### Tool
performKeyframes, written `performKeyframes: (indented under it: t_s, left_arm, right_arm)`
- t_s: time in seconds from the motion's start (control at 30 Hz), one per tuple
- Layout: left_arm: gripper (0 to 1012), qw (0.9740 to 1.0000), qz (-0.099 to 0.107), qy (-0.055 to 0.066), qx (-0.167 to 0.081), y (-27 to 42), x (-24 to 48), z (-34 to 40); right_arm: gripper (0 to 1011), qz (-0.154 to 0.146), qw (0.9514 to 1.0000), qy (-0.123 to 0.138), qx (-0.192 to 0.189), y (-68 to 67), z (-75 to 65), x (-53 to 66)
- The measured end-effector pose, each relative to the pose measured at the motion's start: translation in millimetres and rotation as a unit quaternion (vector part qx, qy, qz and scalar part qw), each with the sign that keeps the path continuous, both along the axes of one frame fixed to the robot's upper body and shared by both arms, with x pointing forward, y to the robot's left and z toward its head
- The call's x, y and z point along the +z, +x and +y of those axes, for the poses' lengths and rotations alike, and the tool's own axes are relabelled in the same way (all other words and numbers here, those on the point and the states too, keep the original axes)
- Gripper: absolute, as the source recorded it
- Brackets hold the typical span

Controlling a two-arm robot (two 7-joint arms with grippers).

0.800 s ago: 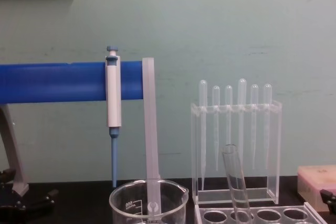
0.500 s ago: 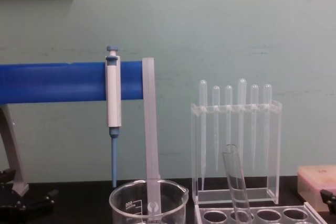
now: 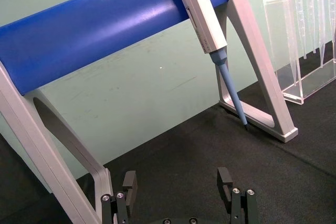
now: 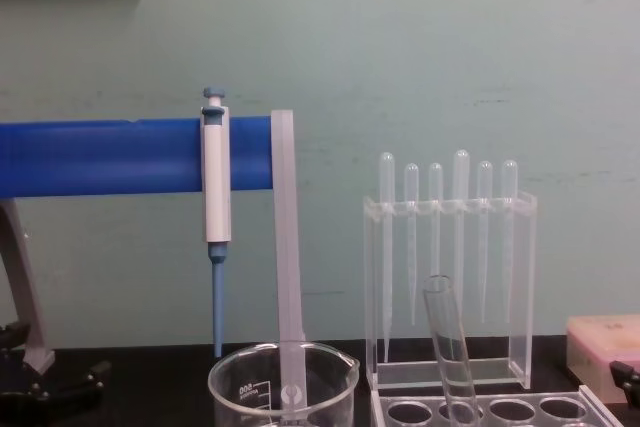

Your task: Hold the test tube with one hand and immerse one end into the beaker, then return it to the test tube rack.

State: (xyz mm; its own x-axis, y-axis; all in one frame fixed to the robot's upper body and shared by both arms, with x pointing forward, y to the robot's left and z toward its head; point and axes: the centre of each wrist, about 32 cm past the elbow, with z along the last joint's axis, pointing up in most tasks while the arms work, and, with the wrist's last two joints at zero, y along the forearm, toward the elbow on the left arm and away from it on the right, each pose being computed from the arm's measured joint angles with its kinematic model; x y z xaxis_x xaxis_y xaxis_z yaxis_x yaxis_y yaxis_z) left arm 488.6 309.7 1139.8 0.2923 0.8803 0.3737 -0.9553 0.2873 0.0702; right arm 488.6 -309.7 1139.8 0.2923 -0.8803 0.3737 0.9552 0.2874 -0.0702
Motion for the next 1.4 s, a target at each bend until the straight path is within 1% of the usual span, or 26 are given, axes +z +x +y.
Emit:
performKeyframes:
  t_s: [0.53,0.6,0.67,0.7,0.8,0.83,0.87,0.9,0.97,1.03,1.07,1.1,1.17,1.23,1.27,1.3,1.33,1.37,1.4]
  left_arm:
    - [1000,1.0,0.0,0.0,0.0,0.0,0.0,0.0]
    - [1000,1.0,0.0,0.0,0.0,0.0,0.0,0.0]
    - [1000,1.0,0.0,0.0,0.0,0.0,0.0,0.0]
    - [1000,1.0,0.0,0.0,0.0,0.0,0.0,0.0]
    - [1000,1.0,0.0,0.0,0.0,0.0,0.0,0.0]
    - [1000,1.0,0.0,0.0,0.0,0.0,0.0,0.0]
    - [1000,1.0,0.0,0.0,0.0,0.0,0.0,0.0]
    - [1000,1.0,0.0,0.0,0.0,0.0,0.0,0.0]
    - [1000,1.0,0.0,0.0,0.0,0.0,0.0,0.0]
    - [1000,1.0,0.0,0.0,0.0,0.0,0.0,0.0]
    - [1000,1.0,0.0,0.0,0.0,0.0,0.0,0.0]
    - [1000,1.0,0.0,0.0,0.0,0.0,0.0,0.0]
    - [1000,1.0,0.0,0.0,0.0,0.0,0.0,0.0]
    - [1000,1.0,0.0,0.0,0.0,0.0,0.0,0.0]
    - [1000,1.0,0.0,0.0,0.0,0.0,0.0,0.0]
    - [1000,1.0,0.0,0.0,0.0,0.0,0.0,0.0]
    - [1000,1.0,0.0,0.0,0.0,0.0,0.0,0.0]
    - [1000,1.0,0.0,0.0,0.0,0.0,0.0,0.0]
    - [1000,1.0,0.0,0.0,0.0,0.0,0.0,0.0]
  right_arm:
    - [1002,0.0,1.0,0.0,0.0,0.0,0.0,0.0]
    - [1003,-0.002,1.0,-0.002,0.001,-1.8,-0.5,1.0]
    - [1002,-0.007,0.9999,-0.007,0.004,-6.3,-2.2,3.2]
    - [1002,-0.015,0.9997,-0.015,0.008,-12.7,-4.4,5.4]
    - [1002,-0.026,0.9991,-0.031,0.012,-24.1,-9.3,9.5]
    - [1002,-0.031,0.9986,-0.039,0.017,-32.8,-13.6,13.1]
    - [1002,-0.033,0.9983,-0.043,0.021,-37.2,-15.3,15.5]
    - [1002,-0.033,0.9978,-0.049,0.028,-45.7,-20.1,19.8]
    - [1002,-0.032,0.9973,-0.052,0.04,-52.8,-24.9,25.7]
    - [1002,-0.023,0.9964,-0.053,0.061,-59.4,-30.2,31.9]
    - [1002,-0.011,0.9944,-0.054,0.09,-64.6,-35.7,38.9]
    - [1002,0.001,0.9907,-0.054,0.125,-68.4,-40.4,45.5]
    - [1002,0.012,0.9858,-0.053,0.159,-70.2,-44.8,50.6]
    - [1002,0.022,0.978,-0.047,0.202,-69.9,-48.4,55.1]
    - [1002,0.029,0.9689,-0.041,0.242,-68.2,-49.8,57.8]
    - [1002,0.03,0.9645,-0.039,0.26,-66.8,-49.8,58.8]
    - [1002,0.033,0.9554,-0.033,0.291,-63.5,-49.1,60.1]
    - [1003,0.034,0.9512,-0.031,0.305,-61.8,-48.1,60.4]
    - [1002,0.033,0.9482,-0.029,0.315,-60.0,-47.0,60.8]
